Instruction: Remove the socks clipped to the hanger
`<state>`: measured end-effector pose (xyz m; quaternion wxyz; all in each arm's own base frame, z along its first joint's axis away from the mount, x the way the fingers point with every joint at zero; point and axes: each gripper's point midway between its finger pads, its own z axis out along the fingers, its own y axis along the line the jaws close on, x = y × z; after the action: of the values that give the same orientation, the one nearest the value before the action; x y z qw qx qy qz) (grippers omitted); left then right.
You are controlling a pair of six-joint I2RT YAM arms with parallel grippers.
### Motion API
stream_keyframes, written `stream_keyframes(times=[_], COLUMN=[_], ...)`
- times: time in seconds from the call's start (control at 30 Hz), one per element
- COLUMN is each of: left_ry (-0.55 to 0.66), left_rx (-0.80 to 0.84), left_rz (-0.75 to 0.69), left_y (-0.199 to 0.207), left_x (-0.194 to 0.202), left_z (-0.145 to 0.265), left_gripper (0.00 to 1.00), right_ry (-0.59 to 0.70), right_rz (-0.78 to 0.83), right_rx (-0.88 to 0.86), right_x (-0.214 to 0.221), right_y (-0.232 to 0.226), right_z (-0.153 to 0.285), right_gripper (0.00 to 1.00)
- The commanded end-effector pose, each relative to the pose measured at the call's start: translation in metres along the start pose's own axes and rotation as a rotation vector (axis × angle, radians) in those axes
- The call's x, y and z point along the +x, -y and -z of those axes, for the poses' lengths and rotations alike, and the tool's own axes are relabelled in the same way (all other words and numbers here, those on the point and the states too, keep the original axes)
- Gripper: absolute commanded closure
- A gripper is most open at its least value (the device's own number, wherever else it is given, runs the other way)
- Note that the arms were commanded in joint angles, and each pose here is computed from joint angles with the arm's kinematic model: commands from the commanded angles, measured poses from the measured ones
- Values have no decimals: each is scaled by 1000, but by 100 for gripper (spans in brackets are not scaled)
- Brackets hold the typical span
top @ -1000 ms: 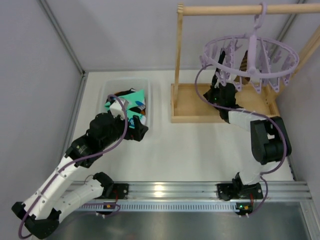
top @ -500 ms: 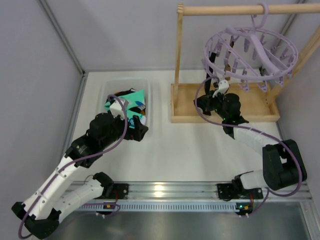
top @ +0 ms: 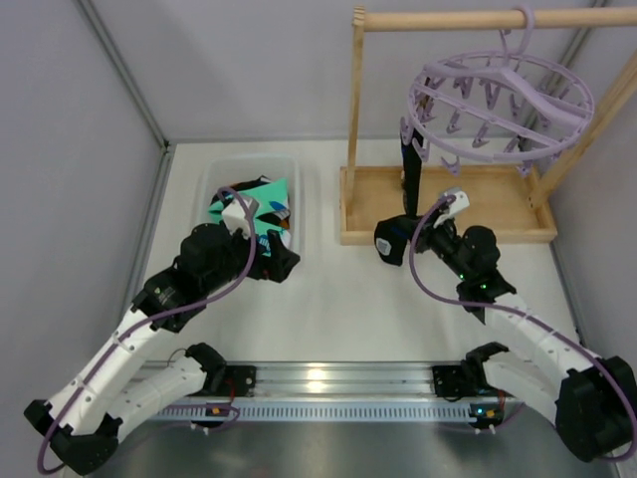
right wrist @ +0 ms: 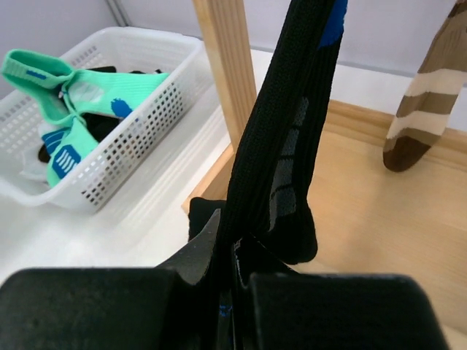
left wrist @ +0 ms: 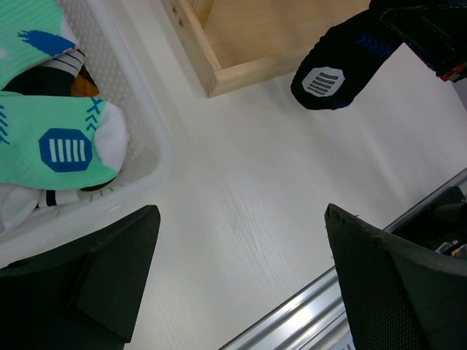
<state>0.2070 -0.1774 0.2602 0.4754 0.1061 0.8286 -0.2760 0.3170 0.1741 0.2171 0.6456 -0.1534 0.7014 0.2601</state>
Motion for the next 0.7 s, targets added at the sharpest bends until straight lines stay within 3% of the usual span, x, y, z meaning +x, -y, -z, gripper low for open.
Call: stream_keyframes(times=[0.0,0.37,0.67], left_ry=[78,76,186], left_rx=[110,210,475], left_rz=[23,34,26], left_y=[26,48,104], left_x=[-29,-38,-75], left_z=[4,1,8], left_gripper=[2,2,2], right_ry=[48,86,47], right_rz=[-45,-81,-212], right_rx=[-73,-104,-79], right_x=[-7,-21,-15], right_y=[-21,-39,-44], right_z=[17,65,91], right_gripper=[100,100,100])
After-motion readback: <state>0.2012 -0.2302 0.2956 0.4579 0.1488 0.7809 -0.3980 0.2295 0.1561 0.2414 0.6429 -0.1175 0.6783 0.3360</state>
